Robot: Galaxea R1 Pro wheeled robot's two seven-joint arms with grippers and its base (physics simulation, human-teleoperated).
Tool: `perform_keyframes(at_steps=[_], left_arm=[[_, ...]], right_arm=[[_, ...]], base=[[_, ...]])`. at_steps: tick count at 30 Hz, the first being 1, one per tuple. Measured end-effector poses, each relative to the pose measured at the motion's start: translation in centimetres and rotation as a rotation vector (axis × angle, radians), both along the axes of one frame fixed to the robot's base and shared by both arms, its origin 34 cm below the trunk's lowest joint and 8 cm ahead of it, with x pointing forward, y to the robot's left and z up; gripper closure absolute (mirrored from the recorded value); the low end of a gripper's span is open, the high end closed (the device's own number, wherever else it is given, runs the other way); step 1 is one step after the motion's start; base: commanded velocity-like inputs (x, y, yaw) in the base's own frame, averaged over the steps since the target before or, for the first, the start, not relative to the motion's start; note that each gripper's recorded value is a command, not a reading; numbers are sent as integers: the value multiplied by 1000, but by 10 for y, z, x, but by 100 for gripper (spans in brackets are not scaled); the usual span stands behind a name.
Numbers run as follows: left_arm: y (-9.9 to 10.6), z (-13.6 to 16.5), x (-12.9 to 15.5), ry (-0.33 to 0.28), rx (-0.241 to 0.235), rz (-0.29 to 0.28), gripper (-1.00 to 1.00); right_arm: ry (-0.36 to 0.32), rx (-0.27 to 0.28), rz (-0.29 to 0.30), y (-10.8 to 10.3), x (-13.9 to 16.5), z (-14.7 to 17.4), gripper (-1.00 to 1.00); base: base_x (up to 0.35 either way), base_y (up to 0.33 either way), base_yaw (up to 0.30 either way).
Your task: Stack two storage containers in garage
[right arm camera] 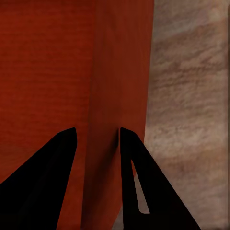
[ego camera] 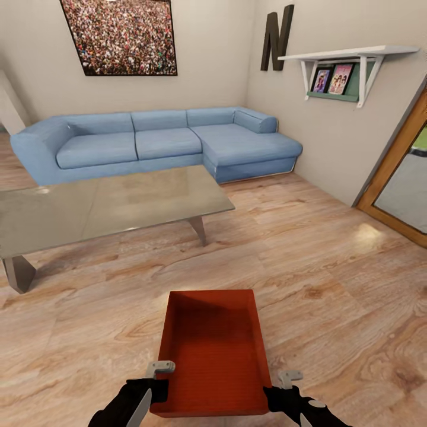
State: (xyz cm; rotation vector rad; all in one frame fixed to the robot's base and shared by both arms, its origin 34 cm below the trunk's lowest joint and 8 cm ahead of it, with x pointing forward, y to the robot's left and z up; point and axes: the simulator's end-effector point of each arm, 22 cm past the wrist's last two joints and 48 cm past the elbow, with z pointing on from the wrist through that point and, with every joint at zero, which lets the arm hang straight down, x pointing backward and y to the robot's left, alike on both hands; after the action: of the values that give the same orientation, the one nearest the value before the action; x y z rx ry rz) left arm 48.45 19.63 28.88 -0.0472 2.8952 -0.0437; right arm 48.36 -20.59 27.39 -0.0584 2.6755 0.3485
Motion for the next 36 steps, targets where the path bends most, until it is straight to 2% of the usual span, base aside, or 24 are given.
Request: perform_keyframes(at_steps=[36], left_arm=[[0,94,30,-48,0,0,100]], right_arm=[[-48,0,0,0,30,94,100]], base=[[0,0,151]])
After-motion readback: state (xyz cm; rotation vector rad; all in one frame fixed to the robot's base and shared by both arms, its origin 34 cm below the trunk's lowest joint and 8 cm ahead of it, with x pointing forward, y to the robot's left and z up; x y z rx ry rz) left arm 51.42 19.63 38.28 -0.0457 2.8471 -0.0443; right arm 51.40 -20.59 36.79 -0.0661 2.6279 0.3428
